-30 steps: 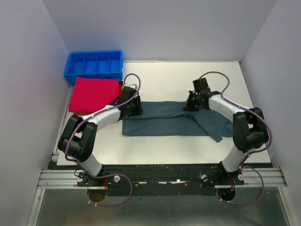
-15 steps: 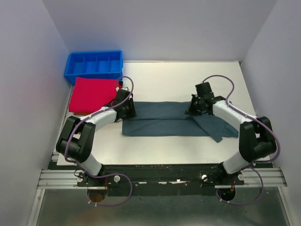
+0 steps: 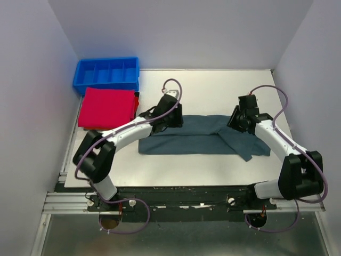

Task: Fold and stack the t-shirts
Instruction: Fold the other side of the tshirt into a rectangle

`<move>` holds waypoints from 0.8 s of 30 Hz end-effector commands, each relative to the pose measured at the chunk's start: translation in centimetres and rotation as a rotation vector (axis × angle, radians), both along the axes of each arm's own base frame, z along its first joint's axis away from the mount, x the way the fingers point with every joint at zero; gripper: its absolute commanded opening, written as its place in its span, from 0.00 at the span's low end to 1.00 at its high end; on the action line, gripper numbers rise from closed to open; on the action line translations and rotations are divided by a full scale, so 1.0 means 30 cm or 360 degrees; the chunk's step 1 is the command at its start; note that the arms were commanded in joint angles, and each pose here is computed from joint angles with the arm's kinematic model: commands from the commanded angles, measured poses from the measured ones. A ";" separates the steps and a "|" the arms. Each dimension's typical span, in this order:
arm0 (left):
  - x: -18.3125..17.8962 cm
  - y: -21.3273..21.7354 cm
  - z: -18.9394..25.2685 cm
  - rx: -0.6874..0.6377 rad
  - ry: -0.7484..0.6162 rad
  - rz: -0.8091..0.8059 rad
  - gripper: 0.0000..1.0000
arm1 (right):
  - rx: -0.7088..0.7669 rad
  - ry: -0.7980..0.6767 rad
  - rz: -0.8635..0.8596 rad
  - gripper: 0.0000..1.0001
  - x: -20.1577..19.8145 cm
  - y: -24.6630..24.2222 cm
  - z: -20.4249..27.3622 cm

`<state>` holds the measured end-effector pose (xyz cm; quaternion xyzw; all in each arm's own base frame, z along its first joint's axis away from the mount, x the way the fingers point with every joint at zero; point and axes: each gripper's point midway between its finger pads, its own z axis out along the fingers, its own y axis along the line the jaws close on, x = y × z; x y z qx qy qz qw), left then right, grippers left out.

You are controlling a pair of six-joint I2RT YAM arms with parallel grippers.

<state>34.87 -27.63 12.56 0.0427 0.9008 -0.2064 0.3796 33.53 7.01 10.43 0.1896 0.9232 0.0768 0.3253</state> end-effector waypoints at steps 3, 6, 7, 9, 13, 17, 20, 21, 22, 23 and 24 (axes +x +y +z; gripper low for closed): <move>0.001 -0.362 -0.006 -0.0185 0.0033 -0.0372 0.57 | -0.0122 0.0107 -0.0064 0.45 0.029 -0.082 -0.087; 0.024 -0.473 -0.007 -0.0313 0.0078 -0.0456 0.57 | -0.0122 0.0141 -0.0052 0.52 0.062 -0.086 -0.108; 0.032 -0.502 -0.019 -0.0331 0.0098 -0.0472 0.57 | -0.0122 0.0150 -0.0049 0.55 0.074 -0.086 -0.115; 0.044 -0.551 -0.040 -0.0373 0.0131 -0.0501 0.57 | -0.0127 0.0175 -0.0053 0.60 0.097 -0.092 -0.134; 0.067 -0.637 -0.097 -0.0474 0.0203 -0.0545 0.56 | -0.0130 0.0182 -0.0086 0.58 0.131 -0.123 -0.148; 0.091 -0.685 -0.167 -0.0495 0.0291 -0.0547 0.56 | -0.0118 0.0197 -0.0092 0.56 0.144 -0.136 -0.170; 0.118 -0.700 -0.220 -0.0475 0.0343 -0.0529 0.56 | -0.0069 0.0226 -0.0051 0.53 0.145 -0.111 -0.202; 0.127 -0.704 -0.226 -0.0476 0.0355 -0.0526 0.55 | -0.0047 0.0241 -0.0020 0.52 0.143 -0.099 -0.214; 0.131 -0.707 -0.236 -0.0477 0.0369 -0.0524 0.55 | -0.0024 0.0245 -0.0002 0.51 0.143 -0.088 -0.221; 0.137 -0.706 -0.247 -0.0474 0.0382 -0.0516 0.55 | -0.0005 0.0254 0.0012 0.49 0.143 -0.079 -0.228; 0.137 -0.707 -0.251 -0.0472 0.0388 -0.0514 0.55 | 0.0008 0.0258 0.0033 0.47 0.137 -0.072 -0.233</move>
